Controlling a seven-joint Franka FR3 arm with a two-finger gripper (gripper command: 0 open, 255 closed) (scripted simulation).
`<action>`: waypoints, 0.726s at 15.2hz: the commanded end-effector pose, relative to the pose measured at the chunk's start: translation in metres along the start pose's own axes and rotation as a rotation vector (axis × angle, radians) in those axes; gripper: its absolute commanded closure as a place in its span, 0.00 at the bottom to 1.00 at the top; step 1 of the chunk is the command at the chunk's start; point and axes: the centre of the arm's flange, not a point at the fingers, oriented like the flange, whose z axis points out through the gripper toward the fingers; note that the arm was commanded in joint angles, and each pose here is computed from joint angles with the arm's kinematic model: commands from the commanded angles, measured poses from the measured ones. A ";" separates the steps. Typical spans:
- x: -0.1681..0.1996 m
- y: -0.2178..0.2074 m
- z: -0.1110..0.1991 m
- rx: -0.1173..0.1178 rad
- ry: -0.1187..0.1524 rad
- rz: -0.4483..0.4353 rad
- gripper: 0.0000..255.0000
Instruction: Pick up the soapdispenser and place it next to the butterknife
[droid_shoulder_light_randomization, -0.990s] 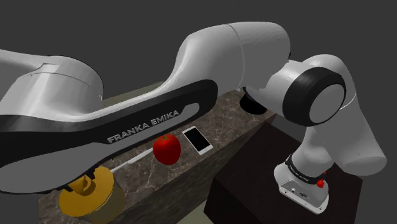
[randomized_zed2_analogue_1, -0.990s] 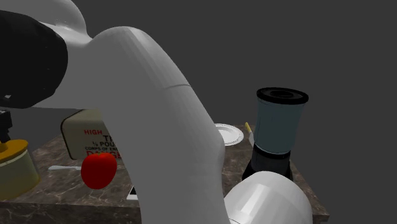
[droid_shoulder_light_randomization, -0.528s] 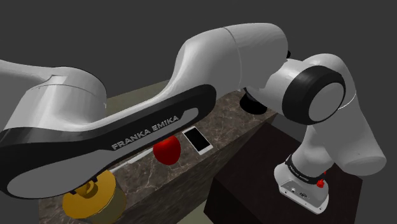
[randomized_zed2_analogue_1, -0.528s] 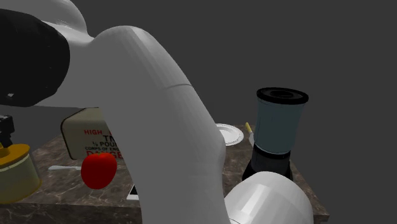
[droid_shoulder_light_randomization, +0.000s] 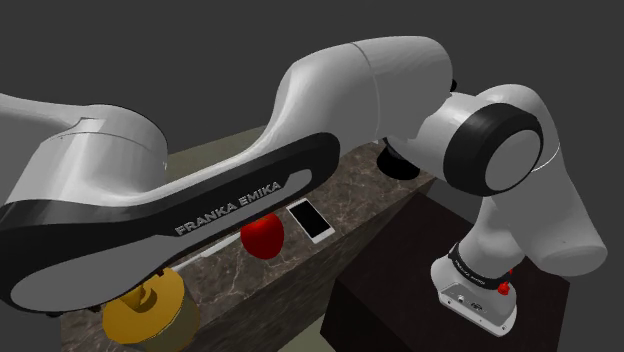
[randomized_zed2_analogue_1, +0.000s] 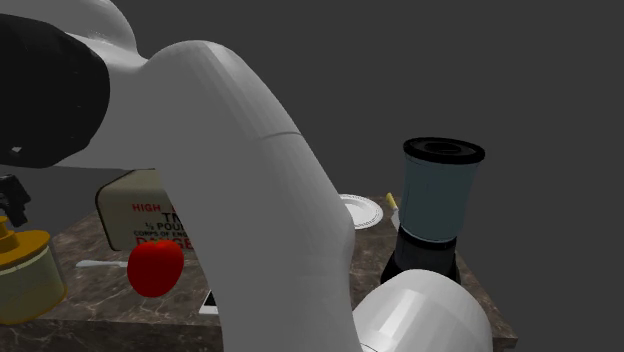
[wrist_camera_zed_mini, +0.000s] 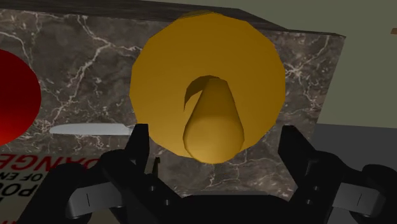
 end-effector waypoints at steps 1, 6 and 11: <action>0.000 0.000 -0.013 0.000 0.000 0.000 0.00; 0.000 0.000 -0.050 0.000 0.000 0.000 0.00; 0.000 0.000 -0.050 0.000 0.000 0.000 0.00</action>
